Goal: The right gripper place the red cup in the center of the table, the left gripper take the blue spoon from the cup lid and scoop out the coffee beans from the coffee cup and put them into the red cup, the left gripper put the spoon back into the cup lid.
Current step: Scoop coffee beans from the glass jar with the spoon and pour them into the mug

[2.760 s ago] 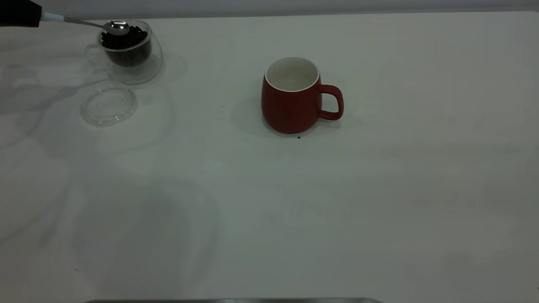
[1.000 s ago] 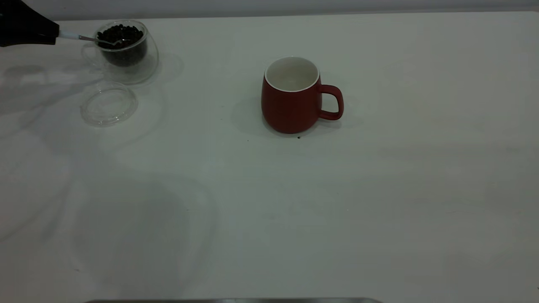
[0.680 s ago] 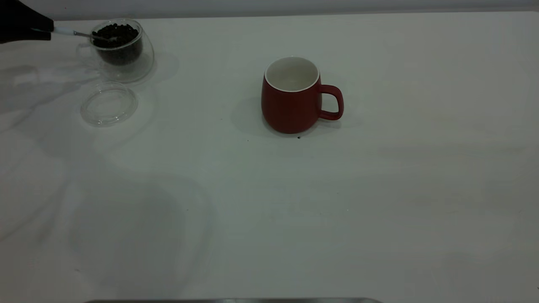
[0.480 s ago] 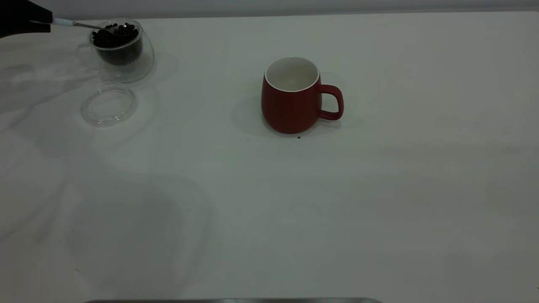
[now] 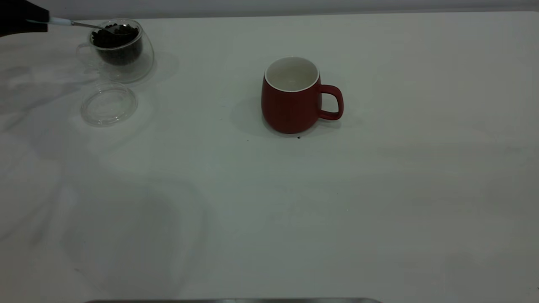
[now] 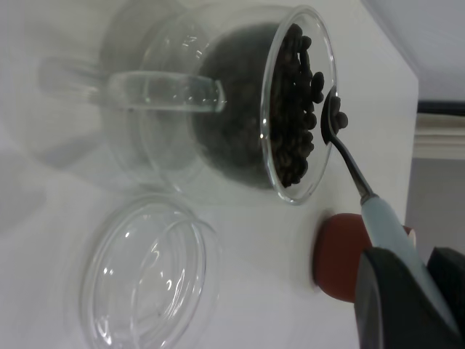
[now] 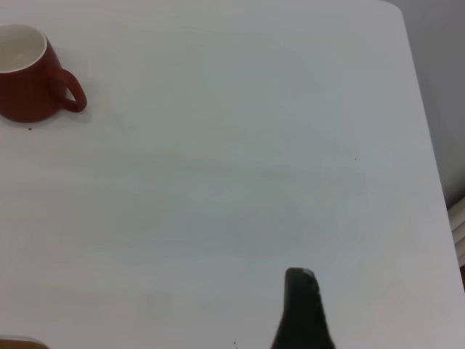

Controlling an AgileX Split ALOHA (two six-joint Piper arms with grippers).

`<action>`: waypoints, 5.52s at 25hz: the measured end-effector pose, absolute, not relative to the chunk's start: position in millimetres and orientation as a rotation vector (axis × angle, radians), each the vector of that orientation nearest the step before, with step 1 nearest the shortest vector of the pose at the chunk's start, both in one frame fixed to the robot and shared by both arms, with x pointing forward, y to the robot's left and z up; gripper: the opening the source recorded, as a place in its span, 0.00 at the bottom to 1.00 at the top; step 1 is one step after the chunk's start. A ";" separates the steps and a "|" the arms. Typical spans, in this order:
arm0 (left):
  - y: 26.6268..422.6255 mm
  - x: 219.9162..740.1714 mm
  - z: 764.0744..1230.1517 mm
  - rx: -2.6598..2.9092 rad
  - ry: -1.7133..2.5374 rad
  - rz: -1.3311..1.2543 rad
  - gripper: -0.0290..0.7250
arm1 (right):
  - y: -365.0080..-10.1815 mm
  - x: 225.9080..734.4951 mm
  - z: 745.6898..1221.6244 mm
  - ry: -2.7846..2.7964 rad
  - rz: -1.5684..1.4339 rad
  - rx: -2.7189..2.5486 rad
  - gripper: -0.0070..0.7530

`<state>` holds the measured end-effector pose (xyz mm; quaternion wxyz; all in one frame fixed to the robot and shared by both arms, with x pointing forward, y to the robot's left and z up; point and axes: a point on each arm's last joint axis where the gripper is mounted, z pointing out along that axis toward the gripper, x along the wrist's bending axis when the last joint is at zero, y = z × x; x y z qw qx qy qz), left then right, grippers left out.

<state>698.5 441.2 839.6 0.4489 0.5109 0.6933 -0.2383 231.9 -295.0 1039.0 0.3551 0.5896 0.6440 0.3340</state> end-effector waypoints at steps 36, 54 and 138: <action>439.7 700.1 870.7 1.279 1.723 -0.566 0.20 | -295.0 231.9 1039.0 1.664 0.863 1.524 0.79; 390.9 669.8 856.7 1.350 1.699 -0.721 0.20 | -295.0 231.9 1039.0 1.664 0.863 1.524 0.79; 184.7 677.5 852.1 1.984 0.762 -0.407 0.20 | -295.0 231.9 1039.0 1.664 0.863 1.524 0.79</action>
